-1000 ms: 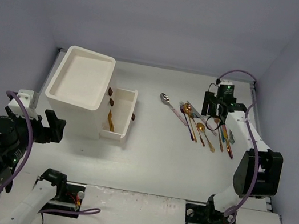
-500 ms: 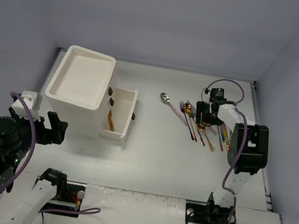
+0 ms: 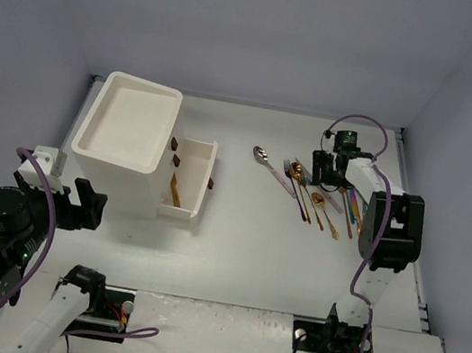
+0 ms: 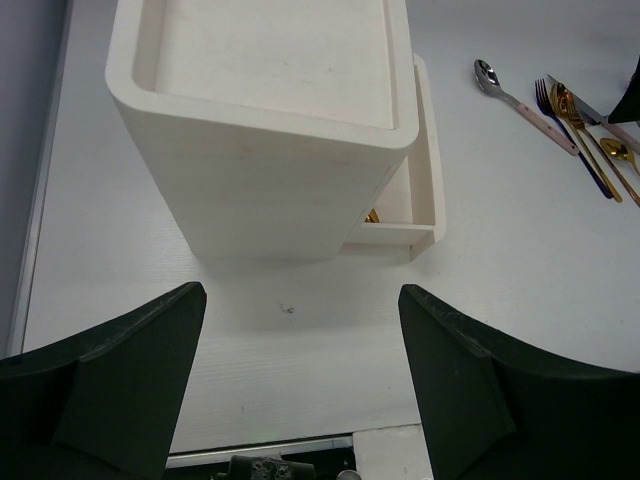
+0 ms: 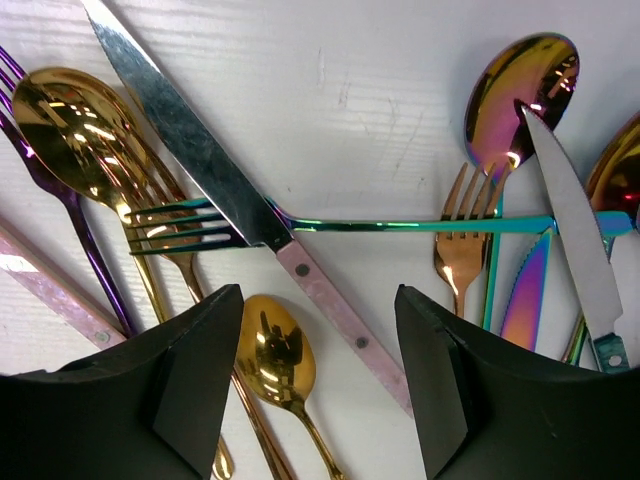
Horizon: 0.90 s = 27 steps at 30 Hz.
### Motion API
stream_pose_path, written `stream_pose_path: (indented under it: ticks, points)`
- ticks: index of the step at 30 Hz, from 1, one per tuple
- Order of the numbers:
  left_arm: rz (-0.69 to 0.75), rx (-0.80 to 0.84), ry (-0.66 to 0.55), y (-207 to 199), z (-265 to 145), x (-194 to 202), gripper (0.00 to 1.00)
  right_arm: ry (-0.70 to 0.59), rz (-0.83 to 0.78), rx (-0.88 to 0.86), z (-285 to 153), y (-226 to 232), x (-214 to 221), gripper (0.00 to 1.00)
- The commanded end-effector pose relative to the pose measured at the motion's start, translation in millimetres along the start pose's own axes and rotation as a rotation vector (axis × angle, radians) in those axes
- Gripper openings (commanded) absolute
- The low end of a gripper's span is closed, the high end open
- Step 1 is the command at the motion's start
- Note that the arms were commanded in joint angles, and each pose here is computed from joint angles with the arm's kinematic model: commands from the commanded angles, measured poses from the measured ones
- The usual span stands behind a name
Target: Sort the eating utensils into containers
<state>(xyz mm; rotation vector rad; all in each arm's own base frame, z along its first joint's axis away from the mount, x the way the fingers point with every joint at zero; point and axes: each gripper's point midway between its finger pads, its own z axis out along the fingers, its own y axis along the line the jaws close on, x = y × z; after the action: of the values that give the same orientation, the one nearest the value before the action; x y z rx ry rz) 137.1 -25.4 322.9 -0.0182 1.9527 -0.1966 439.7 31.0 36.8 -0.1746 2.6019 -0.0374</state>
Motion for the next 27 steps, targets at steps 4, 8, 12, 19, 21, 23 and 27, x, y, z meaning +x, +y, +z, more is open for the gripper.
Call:
stream_pose_path:
  ticks: [4,8,12,19,21,23,27]
  points:
    - [0.014,0.004,-0.013,-2,11,-7,0.75,0.027,-0.018,-0.039,18,4,4,0.58]
    - [0.017,0.004,0.0,-1,13,-3,0.75,0.065,-0.028,-0.044,26,5,18,0.54]
    - [0.017,0.001,0.005,-1,14,-2,0.75,0.075,-0.029,-0.067,28,9,23,0.38]
    - [0.018,0.004,0.015,-1,17,0,0.75,0.041,-0.058,-0.047,15,10,14,0.09]
    - [0.016,0.004,0.014,-1,17,-1,0.75,0.014,-0.073,-0.033,6,8,6,0.03]
    - [0.018,0.004,0.014,-1,17,-1,0.75,-0.017,-0.092,-0.008,-4,7,-4,0.0]
    - [0.019,-0.003,0.015,0,17,-1,0.75,-0.083,-0.125,0.026,-24,9,-25,0.0]
